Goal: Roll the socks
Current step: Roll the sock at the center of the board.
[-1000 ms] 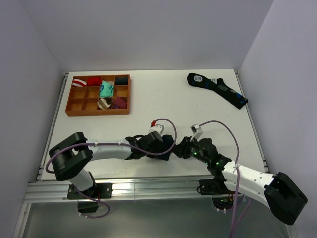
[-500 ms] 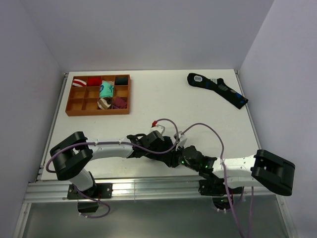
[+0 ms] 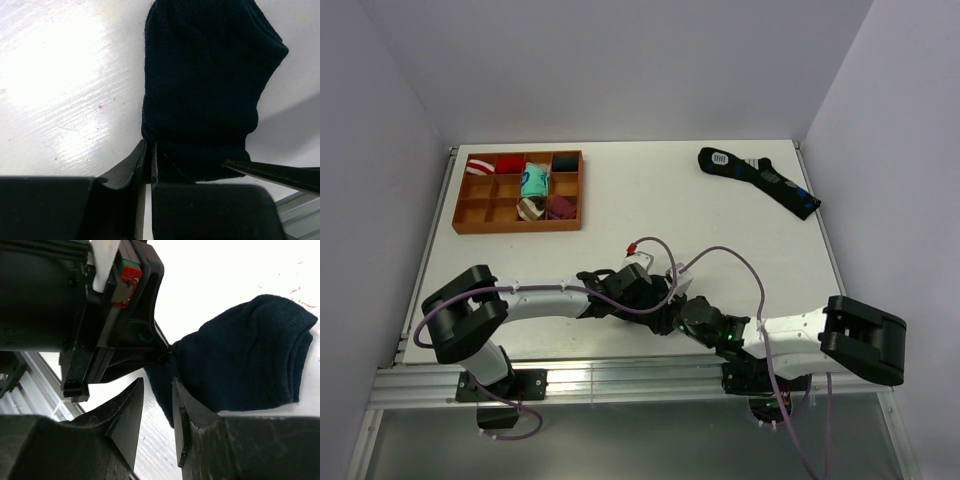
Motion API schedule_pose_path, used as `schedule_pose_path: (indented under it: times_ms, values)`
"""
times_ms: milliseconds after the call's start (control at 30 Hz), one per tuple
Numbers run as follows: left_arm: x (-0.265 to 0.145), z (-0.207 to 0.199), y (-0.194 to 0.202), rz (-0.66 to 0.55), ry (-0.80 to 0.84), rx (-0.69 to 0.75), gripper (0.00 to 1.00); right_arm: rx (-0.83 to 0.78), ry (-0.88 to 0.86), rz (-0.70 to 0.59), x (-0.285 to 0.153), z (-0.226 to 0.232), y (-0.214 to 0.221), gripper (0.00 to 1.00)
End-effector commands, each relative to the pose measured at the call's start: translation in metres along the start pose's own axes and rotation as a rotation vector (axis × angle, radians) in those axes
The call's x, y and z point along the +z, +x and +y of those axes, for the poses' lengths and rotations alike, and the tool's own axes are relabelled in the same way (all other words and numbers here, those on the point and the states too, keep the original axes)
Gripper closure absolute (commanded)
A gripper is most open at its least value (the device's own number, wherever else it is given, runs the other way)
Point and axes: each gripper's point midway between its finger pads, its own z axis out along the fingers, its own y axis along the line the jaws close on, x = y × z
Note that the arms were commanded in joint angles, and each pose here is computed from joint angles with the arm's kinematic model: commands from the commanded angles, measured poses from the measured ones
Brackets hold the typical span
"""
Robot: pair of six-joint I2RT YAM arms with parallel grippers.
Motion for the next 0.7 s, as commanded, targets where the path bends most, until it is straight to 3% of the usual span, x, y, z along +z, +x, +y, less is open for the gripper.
schedule_pose_path:
  times_ms: [0, 667]
  values:
    - [0.001, -0.008, 0.003, 0.028, 0.023, 0.019, 0.91, -0.044, -0.030, -0.064, 0.007, 0.011, -0.016, 0.63]
    - [0.005, -0.011, 0.003, 0.036, 0.028, 0.003, 0.91, -0.015, -0.016, -0.006, 0.012, -0.002, 0.017, 0.65]
